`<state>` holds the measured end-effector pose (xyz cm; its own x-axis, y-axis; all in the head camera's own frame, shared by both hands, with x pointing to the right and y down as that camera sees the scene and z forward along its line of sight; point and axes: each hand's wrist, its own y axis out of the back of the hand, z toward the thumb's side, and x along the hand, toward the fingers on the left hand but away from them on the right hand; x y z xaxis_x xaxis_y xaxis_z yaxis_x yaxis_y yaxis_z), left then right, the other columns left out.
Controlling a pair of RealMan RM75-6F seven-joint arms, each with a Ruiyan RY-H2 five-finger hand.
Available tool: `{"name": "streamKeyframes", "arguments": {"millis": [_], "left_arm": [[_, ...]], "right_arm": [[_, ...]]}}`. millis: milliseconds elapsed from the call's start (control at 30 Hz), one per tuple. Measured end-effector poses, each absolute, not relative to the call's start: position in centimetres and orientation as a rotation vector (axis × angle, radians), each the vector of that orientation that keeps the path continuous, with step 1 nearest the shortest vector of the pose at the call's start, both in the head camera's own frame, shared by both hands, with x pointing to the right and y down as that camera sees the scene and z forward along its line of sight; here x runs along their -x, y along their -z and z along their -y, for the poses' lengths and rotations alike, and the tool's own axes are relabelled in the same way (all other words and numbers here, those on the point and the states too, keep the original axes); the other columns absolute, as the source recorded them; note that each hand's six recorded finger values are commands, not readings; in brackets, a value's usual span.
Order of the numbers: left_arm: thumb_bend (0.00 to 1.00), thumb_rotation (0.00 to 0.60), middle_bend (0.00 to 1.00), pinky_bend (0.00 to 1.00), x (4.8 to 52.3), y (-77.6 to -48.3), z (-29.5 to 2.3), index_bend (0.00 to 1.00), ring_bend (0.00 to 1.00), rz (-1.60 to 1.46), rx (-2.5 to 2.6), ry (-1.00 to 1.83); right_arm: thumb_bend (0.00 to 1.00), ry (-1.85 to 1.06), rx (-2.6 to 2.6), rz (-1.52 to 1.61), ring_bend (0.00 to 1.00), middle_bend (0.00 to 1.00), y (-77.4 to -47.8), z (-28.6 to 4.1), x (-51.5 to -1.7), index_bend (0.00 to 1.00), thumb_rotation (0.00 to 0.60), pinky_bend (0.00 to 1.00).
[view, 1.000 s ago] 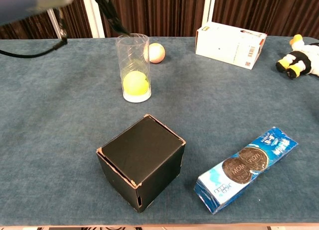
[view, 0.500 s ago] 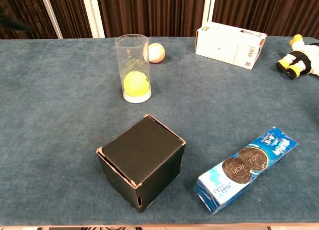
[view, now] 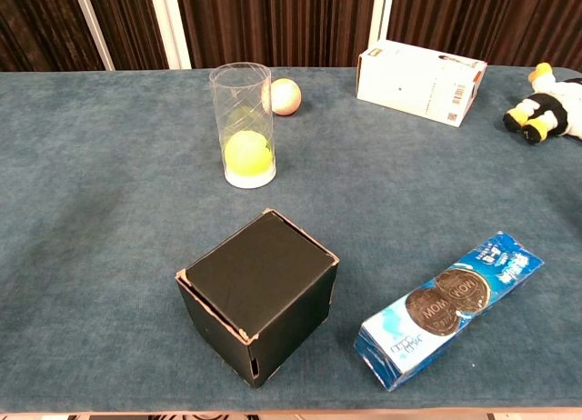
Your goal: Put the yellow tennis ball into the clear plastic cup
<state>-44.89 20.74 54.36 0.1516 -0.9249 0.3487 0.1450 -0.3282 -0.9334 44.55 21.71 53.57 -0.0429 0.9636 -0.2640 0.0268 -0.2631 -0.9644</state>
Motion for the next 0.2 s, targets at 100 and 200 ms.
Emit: {"name": "streamKeyframes", "arguments": {"millis": [100, 200], "left_arm": [[0.00, 0.600, 0.04, 0.03, 45.20, -54.49, -20.75, 0.15, 0.00, -0.808, 1.436, 1.393], [0.00, 0.600, 0.03, 0.03, 45.19, -54.85, -20.68, 0.15, 0.00, -0.789, 1.422, 1.409]], "right_arm": [[0.35, -1.425, 1.396, 1.127, 0.10, 0.04, -53.39, -21.71, -44.62, 0.13, 0.600, 0.01], [0.35, -1.422, 1.394, 1.132, 0.10, 0.03, -53.24, -21.70, -44.70, 0.13, 0.600, 0.01]]}}
